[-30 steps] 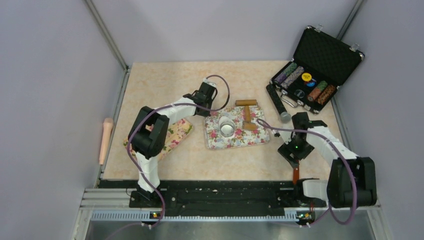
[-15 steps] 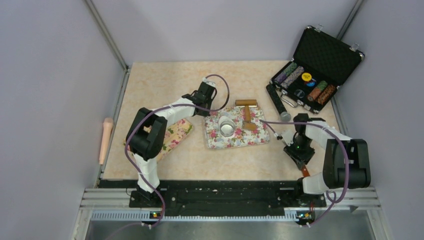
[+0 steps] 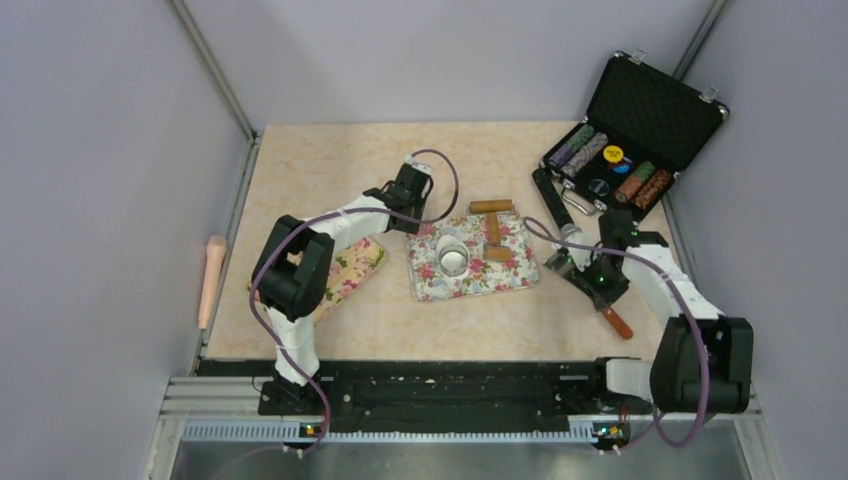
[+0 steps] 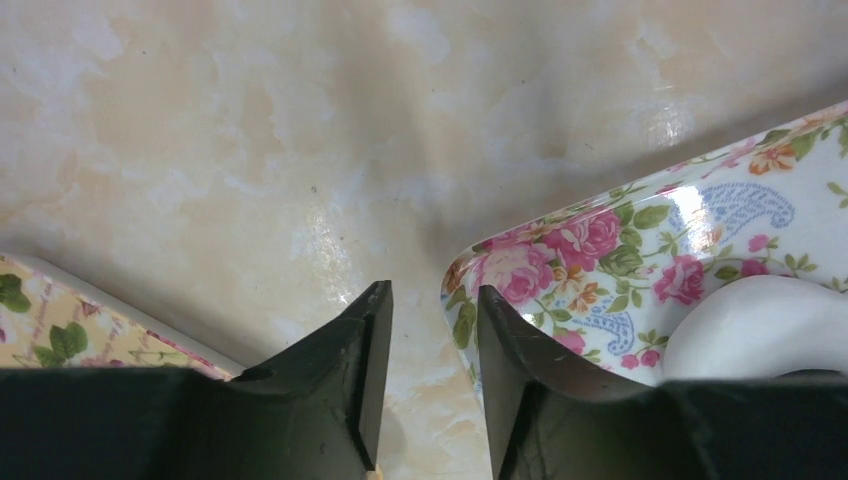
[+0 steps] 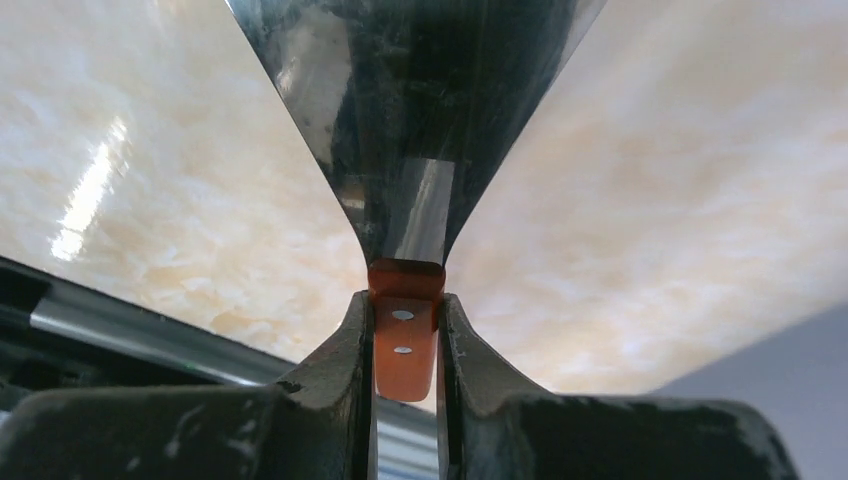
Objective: Roll out the dumpling wrappers from the dough
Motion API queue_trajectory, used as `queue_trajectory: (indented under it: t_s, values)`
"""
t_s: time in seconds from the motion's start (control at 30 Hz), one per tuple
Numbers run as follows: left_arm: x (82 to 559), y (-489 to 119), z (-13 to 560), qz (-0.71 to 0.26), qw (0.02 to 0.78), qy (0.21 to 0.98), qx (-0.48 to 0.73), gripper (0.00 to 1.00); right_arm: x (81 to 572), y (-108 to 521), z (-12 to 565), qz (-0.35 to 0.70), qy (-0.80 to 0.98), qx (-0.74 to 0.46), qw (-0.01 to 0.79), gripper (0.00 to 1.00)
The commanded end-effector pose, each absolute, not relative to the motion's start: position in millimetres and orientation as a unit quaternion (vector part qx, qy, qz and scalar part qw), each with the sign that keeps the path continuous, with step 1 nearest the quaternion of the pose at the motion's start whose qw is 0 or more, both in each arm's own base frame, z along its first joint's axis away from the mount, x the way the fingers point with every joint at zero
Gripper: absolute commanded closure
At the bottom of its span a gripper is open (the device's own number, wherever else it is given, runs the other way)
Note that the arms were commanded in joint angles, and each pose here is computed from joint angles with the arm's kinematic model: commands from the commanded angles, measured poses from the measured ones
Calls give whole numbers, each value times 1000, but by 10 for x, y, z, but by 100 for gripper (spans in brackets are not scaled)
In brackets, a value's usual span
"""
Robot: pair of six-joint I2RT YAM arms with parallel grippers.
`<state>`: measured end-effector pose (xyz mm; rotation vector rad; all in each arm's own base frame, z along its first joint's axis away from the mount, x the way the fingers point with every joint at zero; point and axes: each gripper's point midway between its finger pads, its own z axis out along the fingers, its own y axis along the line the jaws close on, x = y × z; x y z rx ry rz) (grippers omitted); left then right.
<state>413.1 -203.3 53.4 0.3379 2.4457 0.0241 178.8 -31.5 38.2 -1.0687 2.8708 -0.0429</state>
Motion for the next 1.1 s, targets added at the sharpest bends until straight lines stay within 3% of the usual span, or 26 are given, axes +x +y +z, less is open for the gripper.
queue_trajectory:
  t_s: [0.0, 0.17, 0.4, 0.43, 0.53, 0.73, 1.07]
  values:
    - [4239, -2040, 658, 12, 353, 927, 127, 54, 2359, -153, 1078, -27, 905, -370, 210, 100]
    - [4255, -2164, 874, -27, 359, 922, 145, 48, 2471, 145, 1676, 3, 863, -396, 313, 100]
    - [3664, -2807, 2371, -265, 443, 787, 338, 43, 2544, 775, 2068, 30, 783, -459, 419, 100]
    - [3568, -2851, 2555, -288, 455, 765, 352, 32, 2558, 848, 2073, 35, 775, -464, 427, 100]
    - [3356, -2955, 2881, -344, 460, 733, 364, 27, 2610, 1024, 2074, 50, 758, -473, 445, 100]
    - [3088, -3243, 3020, -468, 396, 709, 348, 21, 2635, 1310, 1923, 62, 745, -494, 444, 100]
    - [3169, -3550, 2735, -496, 334, 731, 329, 18, 2580, 1496, 1952, 86, 731, -508, 448, 100]
